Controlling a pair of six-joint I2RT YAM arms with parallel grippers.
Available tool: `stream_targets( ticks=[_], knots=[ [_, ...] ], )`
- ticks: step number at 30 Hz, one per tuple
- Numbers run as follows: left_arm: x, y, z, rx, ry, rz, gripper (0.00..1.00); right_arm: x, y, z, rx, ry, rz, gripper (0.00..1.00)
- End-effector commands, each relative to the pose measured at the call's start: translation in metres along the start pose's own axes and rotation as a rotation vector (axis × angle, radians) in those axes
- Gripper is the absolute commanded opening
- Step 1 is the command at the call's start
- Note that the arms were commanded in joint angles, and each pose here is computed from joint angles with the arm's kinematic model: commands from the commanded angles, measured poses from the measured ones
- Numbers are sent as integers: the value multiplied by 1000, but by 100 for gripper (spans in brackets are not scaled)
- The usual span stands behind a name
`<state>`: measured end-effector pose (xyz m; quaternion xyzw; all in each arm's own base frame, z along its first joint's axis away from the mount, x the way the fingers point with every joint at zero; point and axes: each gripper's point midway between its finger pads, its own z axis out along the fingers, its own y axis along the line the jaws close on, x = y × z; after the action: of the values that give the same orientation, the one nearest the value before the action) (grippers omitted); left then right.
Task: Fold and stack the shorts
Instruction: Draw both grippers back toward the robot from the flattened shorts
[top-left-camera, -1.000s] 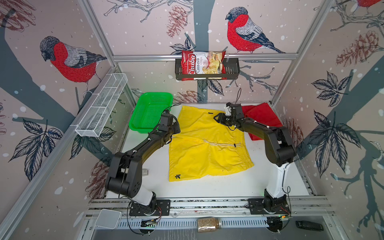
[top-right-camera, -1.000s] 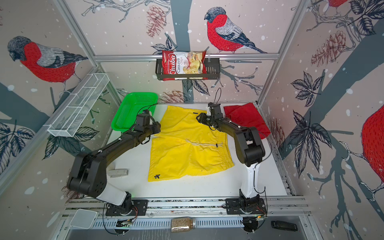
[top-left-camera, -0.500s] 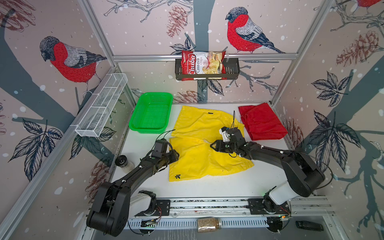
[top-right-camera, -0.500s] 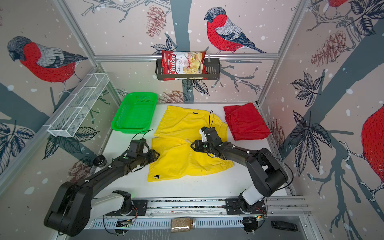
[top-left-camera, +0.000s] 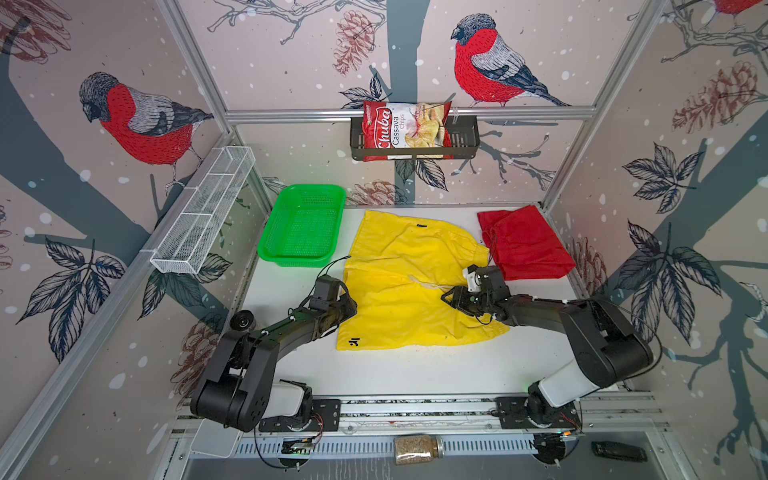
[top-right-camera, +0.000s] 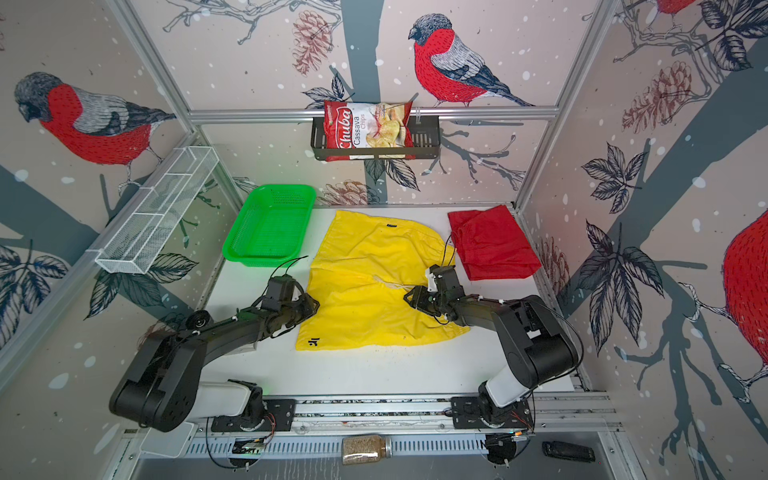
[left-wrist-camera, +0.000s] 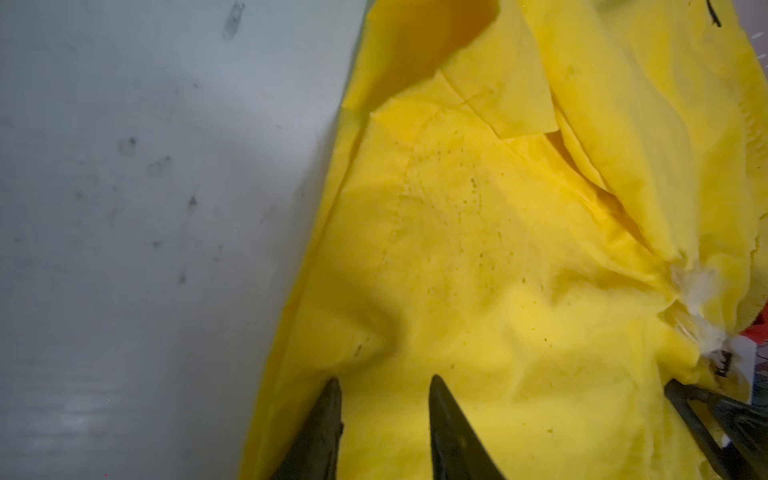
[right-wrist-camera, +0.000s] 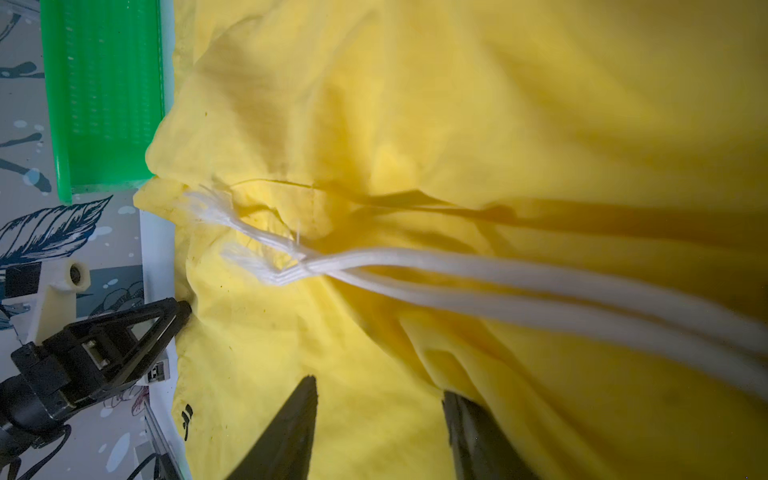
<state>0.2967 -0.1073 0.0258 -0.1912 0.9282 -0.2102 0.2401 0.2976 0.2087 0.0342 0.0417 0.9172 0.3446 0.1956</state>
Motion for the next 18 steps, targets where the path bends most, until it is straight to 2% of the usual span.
stream_targets(
  ticks=[1,5,9,13,18],
  knots=[
    [4,22,-14,-138,33,46,41,-3,-2,-13,71,4,-38,54],
    [-13,-20,-46,8,0,70,48,-13,30,-49,38,-57,-56,55],
    [6,-41,-65,132,57,27,47,11,31,-75,-9,-63,48,55],
    [49,-29,-65,121,154,1,44,39,12,-87,-18,-49,166,55],
    [89,-8,-56,105,242,-41,39,41,-11,-97,-24,-86,247,55]
  ],
)
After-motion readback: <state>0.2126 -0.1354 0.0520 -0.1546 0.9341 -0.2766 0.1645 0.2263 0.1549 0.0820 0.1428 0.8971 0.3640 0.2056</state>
